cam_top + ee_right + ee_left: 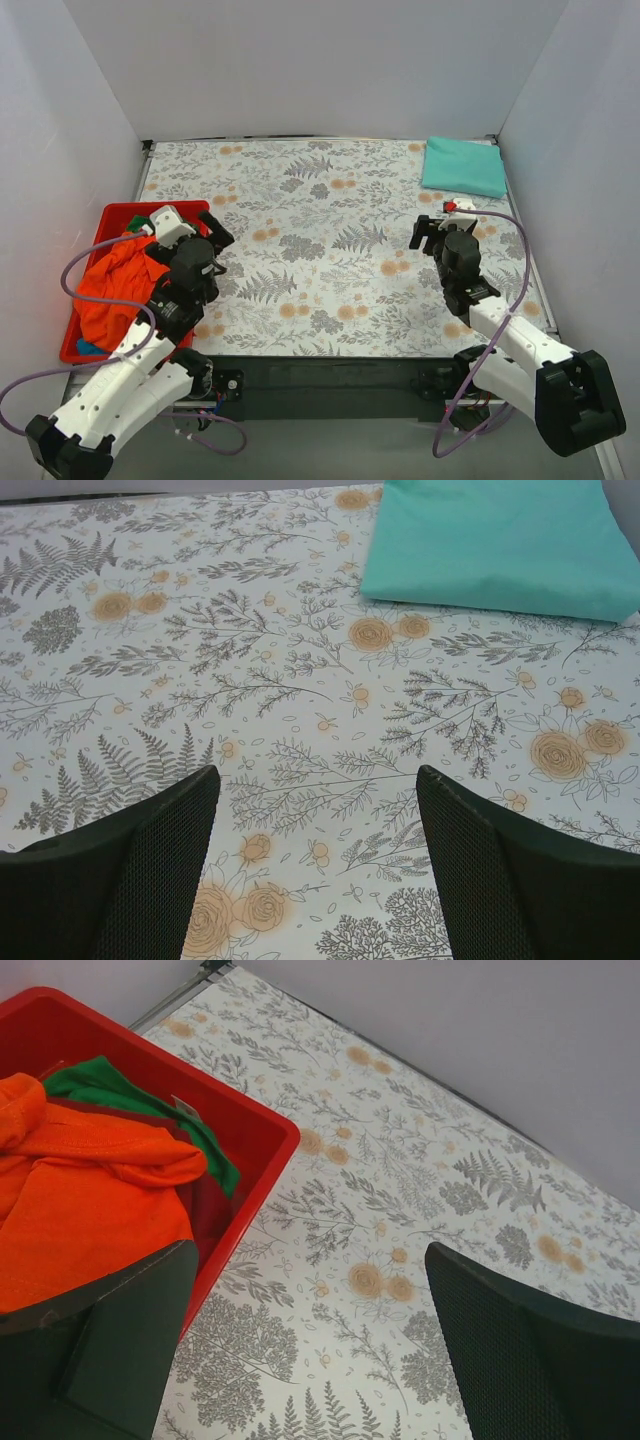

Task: Fold and stack the t-shirts
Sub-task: Grab the tshirt from the pile

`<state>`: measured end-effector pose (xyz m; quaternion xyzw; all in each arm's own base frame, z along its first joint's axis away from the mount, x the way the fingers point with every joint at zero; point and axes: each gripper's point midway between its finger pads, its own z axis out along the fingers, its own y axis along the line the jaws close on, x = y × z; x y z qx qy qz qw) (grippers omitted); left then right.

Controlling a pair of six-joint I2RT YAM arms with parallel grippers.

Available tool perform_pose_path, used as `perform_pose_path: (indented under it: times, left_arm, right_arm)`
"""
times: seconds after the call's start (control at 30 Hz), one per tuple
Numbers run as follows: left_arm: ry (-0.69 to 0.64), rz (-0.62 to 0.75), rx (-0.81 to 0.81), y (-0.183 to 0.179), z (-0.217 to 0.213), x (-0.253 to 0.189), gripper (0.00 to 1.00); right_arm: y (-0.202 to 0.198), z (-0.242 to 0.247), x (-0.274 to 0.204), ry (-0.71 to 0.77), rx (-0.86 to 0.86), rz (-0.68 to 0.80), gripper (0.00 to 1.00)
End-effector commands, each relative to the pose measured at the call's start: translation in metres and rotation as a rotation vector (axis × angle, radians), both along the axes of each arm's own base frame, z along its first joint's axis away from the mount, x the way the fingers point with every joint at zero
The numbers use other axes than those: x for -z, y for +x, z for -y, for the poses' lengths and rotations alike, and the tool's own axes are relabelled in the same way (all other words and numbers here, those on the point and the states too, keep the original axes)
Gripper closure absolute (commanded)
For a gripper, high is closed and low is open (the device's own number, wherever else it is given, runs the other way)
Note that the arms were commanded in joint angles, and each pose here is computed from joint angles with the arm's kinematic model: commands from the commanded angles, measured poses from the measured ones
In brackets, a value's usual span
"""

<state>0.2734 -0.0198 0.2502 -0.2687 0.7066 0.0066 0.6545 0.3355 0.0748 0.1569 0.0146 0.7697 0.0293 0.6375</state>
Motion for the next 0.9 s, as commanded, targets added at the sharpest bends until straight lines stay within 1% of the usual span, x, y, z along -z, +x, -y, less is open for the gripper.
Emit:
perform_pose_path:
  times: [0.0, 0.13, 0.27, 0.3, 0.37, 0.4, 0.43, 0.47, 0.5, 0.53, 0.57, 0.63, 0.67, 0.7, 0.73, 0.77, 0.83, 0.87]
  left_arm:
    - [0.050, -0.028, -0.022, 0.004, -0.002, 0.002, 0.03]
    - [0.098, -0.091, -0.019, 0.012, 0.002, 0.017, 0.03]
    - [0.132, -0.151, -0.125, 0.011, -0.010, 0.034, 0.02]
    - [0.145, -0.144, -0.201, 0.006, -0.022, 0.033, 0.02]
    - [0.143, -0.134, -0.274, -0.001, -0.033, 0.034, 0.02]
    - [0.150, -0.114, -0.335, -0.008, -0.043, 0.030, 0.02]
    - [0.094, -0.059, -0.376, -0.015, -0.049, 0.021, 0.02]
    - [0.100, -0.066, -0.404, -0.024, -0.057, 0.022, 0.02]
    - [0.074, -0.039, -0.432, -0.031, -0.063, 0.020, 0.02]
    - [0.031, 0.017, -0.487, -0.046, -0.075, 0.017, 0.02]
    - [0.003, 0.046, -0.503, -0.051, -0.079, 0.016, 0.02]
    - [-0.029, 0.080, -0.504, -0.058, -0.084, 0.015, 0.02]
    - [-0.017, 0.090, -0.479, -0.058, -0.083, 0.012, 0.02]
    - [0.001, 0.089, -0.451, -0.055, -0.081, 0.012, 0.02]
    - [0.046, 0.080, -0.415, -0.050, -0.077, 0.010, 0.02]
    - [0.112, 0.095, -0.343, -0.038, -0.068, 0.006, 0.02]
    - [0.133, 0.111, -0.324, -0.029, -0.063, 0.002, 0.02]
    - [0.165, 0.056, -0.327, -0.027, -0.064, 0.009, 0.02]
  right_arm:
    - [0.001, -0.003, -0.011, 0.056, -0.027, 0.040, 0.14]
    - [0.002, 0.002, -0.013, 0.075, -0.026, 0.043, 0.14]
    - [0.005, 0.006, -0.020, 0.093, -0.027, 0.059, 0.14]
    - [0.004, 0.006, -0.020, 0.099, -0.028, 0.060, 0.14]
    - [0.005, 0.005, -0.021, 0.121, -0.048, 0.060, 0.14]
    - [0.006, 0.008, -0.021, 0.128, -0.048, 0.057, 0.14]
    - [0.006, 0.004, -0.019, 0.137, -0.074, 0.048, 0.14]
    - [0.007, 0.004, -0.018, 0.142, -0.079, 0.044, 0.14]
    - [0.008, 0.006, -0.017, 0.152, -0.074, 0.040, 0.14]
    - [0.008, 0.005, -0.015, 0.155, -0.084, 0.033, 0.14]
    - [0.008, 0.005, -0.013, 0.159, -0.085, 0.029, 0.14]
    - [0.009, 0.006, -0.015, 0.159, -0.084, 0.037, 0.14]
    - [0.009, 0.005, -0.018, 0.160, -0.088, 0.044, 0.14]
    - [0.008, 0.004, -0.018, 0.163, -0.092, 0.045, 0.14]
    - [0.008, 0.003, -0.021, 0.165, -0.096, 0.054, 0.14]
    - [0.008, 0.003, -0.021, 0.165, -0.096, 0.054, 0.13]
    - [0.008, 0.004, -0.021, 0.163, -0.096, 0.054, 0.13]
    - [0.007, 0.003, -0.021, 0.165, -0.097, 0.056, 0.13]
